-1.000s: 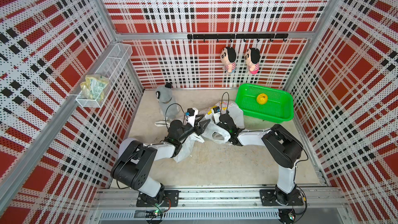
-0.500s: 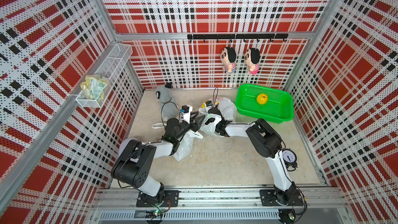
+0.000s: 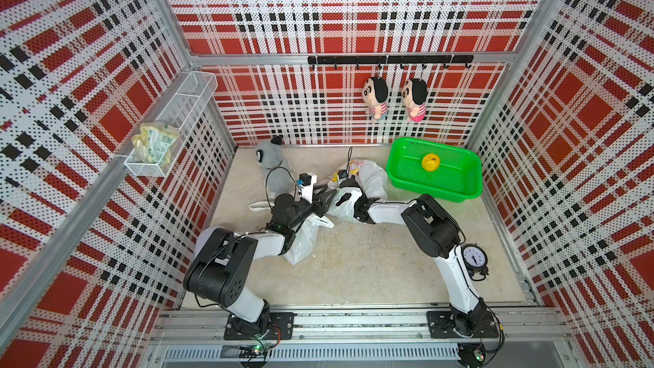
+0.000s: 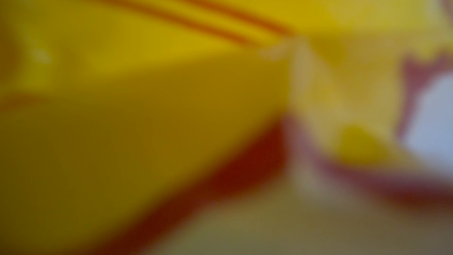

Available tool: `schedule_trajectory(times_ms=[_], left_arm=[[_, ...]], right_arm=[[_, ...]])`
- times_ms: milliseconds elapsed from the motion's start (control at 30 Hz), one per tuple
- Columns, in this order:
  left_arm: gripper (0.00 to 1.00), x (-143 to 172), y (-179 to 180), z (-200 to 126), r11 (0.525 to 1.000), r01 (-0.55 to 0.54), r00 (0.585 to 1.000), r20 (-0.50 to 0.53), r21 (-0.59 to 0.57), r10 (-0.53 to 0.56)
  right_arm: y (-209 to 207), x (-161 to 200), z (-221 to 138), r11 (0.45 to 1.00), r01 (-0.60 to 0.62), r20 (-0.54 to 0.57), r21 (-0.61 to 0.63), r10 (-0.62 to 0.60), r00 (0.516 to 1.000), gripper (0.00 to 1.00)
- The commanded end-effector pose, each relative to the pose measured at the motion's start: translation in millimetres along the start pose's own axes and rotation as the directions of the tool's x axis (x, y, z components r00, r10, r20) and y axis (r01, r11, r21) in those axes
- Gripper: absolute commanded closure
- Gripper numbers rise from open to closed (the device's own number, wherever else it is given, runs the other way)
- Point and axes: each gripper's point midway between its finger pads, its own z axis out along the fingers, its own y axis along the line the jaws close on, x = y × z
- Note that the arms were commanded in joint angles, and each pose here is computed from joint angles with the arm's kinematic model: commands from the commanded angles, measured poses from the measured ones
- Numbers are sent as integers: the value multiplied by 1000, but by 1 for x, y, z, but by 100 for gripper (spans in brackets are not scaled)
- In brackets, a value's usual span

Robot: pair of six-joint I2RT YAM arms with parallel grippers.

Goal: Untie the knot of a plastic bag & take out the apple
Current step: Pick up the apple from the plastic bag.

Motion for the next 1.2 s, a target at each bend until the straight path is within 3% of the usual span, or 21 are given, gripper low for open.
schedule_trajectory(times_ms=[0, 67, 300, 1000, 1067, 1167], left_arm=[[51, 3, 2, 3, 1000, -3, 1000, -7, 1, 3], [51, 7, 3, 4, 1000, 2, 1000, -15, 0, -2], [44, 12, -3, 5, 1000, -9, 1000, -26, 11, 9], [41, 16, -5, 7, 1000, 9, 999, -32, 28, -8], [41, 16, -6, 8, 999, 9, 999, -32, 35, -7], [41, 15, -8, 9, 999, 12, 999, -32, 42, -11]], right_arm=[[9, -32, -34, 1000, 0, 87, -29, 3, 996, 51], [8, -40, -53, 999, -11, 127, -41, 16, 992, 57], [9, -55, -111, 992, -12, 207, -127, 39, 978, 65], [-22, -24, -256, 956, 45, 267, -290, 36, 963, 82], [-36, -39, -279, 963, 27, 340, -270, 69, 938, 82], [-80, -64, -303, 990, -43, 440, -132, 98, 893, 83]])
